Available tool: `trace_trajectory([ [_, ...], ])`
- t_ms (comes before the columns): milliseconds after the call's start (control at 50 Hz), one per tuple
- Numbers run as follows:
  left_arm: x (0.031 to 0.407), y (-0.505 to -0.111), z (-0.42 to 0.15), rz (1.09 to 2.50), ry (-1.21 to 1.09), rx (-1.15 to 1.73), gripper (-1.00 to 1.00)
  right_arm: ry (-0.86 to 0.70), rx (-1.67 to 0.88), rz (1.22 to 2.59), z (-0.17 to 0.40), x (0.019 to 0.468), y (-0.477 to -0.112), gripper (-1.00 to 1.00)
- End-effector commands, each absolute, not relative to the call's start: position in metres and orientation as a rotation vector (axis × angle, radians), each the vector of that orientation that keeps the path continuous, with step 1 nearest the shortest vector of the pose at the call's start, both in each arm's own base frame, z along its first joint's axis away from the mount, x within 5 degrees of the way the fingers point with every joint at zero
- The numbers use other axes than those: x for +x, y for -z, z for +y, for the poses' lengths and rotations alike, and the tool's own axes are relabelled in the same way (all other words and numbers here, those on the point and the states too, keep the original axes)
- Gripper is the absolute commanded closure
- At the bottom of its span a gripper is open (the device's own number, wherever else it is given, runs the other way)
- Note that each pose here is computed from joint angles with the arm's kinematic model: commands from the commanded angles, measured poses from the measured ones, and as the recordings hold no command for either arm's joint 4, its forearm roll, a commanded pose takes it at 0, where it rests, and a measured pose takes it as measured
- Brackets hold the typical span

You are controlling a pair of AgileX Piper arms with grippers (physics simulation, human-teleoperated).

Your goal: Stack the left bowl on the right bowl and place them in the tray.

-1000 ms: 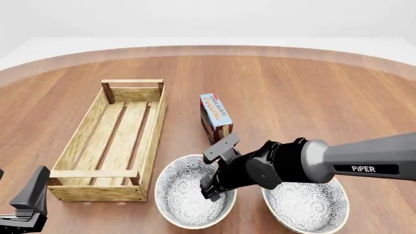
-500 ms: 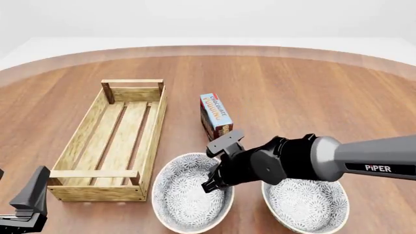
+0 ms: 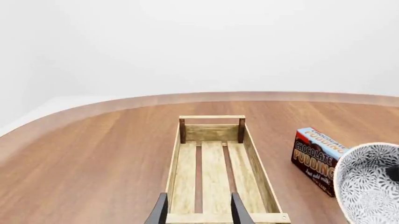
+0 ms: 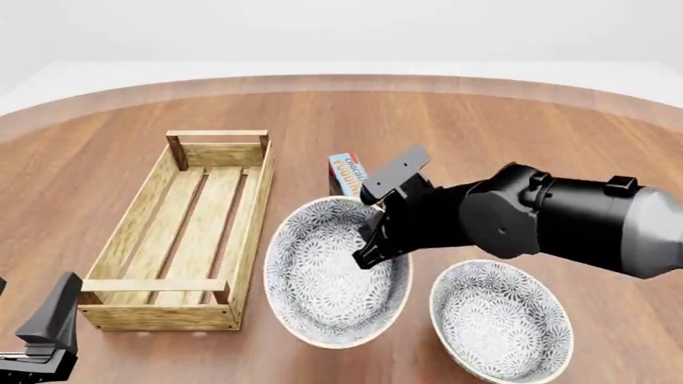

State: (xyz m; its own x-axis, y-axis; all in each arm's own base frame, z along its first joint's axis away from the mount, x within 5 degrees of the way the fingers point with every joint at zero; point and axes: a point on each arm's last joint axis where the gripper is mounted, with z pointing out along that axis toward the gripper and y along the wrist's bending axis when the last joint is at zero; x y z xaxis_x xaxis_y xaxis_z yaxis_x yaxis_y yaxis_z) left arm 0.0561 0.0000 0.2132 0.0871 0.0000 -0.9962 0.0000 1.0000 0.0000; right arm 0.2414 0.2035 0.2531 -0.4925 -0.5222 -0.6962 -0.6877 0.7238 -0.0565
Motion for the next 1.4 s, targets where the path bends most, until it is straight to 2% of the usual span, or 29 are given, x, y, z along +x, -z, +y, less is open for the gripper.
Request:
trace_trajectory([
  [20,0.056,-0.213,0.000,1.484,0.000,0.000,-1.00,-0.289,-0.848,2.111,0.180,0.235,-0.306,1.00],
  [380,0.056,-0.213,0.000,1.484,0.000,0.000,-1.00,-0.234,-0.716,2.070,0.131,0.219,-0.350,1.00],
  [600,0.056,-0.213,0.000,1.484,0.000,0.000,-1.00,-0.215,-0.632,2.078,0.110,0.210,-0.355,1.00],
  [740,0.056,-0.213,0.000,1.484,0.000,0.000,-1.00,-0.258,-0.523,2.075,0.100,0.198,-0.359,1.00],
  [1400,0.056,-0.213,0.000,1.484,0.000,0.000,-1.00,-0.309,-0.068,2.084,0.043,0.147,-0.311,1.00],
])
